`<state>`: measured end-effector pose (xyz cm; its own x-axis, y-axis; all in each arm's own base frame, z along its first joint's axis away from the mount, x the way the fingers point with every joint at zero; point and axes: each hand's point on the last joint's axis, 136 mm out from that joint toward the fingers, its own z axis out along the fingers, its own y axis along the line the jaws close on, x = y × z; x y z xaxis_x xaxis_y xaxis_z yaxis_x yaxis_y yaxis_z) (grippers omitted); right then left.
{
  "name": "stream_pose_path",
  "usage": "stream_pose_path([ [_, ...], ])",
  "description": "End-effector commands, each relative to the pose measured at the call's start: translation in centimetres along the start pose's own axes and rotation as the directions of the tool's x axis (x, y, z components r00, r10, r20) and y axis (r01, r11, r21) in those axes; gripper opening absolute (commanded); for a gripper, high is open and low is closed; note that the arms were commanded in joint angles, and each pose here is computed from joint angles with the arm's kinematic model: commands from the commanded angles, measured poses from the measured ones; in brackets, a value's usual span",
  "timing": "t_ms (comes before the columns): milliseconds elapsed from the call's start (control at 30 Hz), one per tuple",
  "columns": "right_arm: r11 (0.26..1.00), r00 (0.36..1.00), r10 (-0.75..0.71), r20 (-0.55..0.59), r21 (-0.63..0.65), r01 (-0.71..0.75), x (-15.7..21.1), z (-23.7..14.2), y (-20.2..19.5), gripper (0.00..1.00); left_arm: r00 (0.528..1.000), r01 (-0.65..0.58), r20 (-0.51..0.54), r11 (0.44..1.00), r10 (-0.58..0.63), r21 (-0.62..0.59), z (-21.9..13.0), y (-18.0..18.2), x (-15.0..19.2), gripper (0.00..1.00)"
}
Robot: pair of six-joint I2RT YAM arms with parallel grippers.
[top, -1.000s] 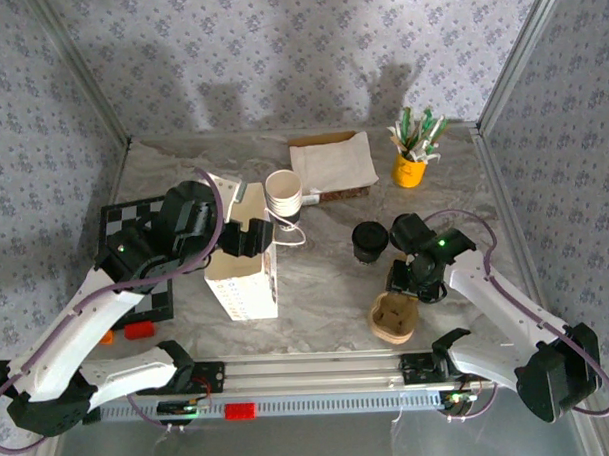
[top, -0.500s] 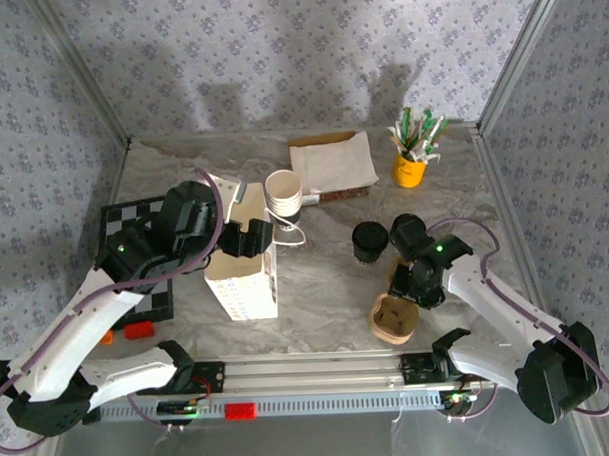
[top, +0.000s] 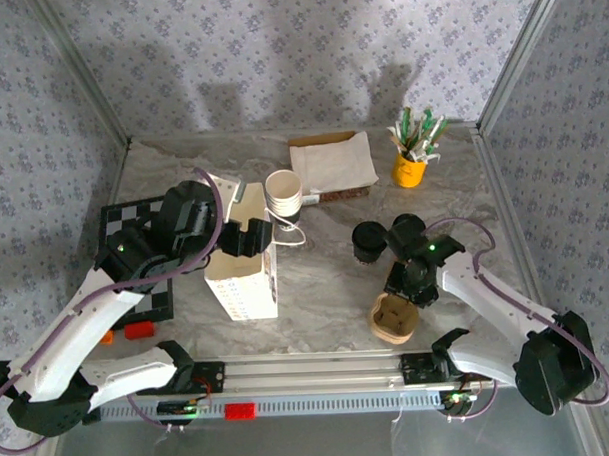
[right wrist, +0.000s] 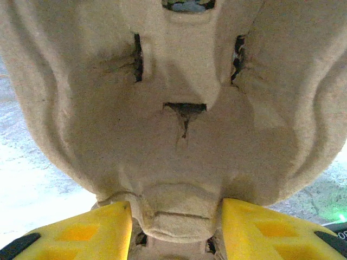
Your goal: Pack the takeout coffee
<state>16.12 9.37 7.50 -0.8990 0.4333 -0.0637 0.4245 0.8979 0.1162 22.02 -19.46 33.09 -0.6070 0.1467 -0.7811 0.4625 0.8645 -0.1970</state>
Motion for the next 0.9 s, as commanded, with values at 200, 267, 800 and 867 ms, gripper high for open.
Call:
stream_pose_path([
  [200, 1.0, 0.999, -0.022, 0.028, -0.004, 0.022, -0.6, -0.9, 0.3, 0.35, 0.999, -0.001, 0.039, 1.0, 0.001, -0.004, -1.0, 0.2, -1.2, 0.96],
  [267, 1.0, 0.999, -0.029, 0.029, -0.008, 0.029, -0.5, -1.5, 0.3, 0.33, 0.999, -0.001, 0.037, 1.0, 0.001, -0.001, -1.0, 0.2, -1.2, 0.96],
  [800, 0.982, 0.979, -0.19, 0.07, 0.0, 0.191, -1.6, -7.5, -0.4, 0.31, 0.998, 0.016, 0.054, 1.0, -0.015, -0.001, -2.1, 0.2, -1.8, 0.96],
  [867, 0.976, 0.974, -0.216, 0.068, -0.007, 0.217, -1.6, -8.1, -0.2, 0.31, 0.998, 0.02, 0.058, 1.0, -0.02, -0.001, -2.5, 0.2, -2.0, 0.96],
])
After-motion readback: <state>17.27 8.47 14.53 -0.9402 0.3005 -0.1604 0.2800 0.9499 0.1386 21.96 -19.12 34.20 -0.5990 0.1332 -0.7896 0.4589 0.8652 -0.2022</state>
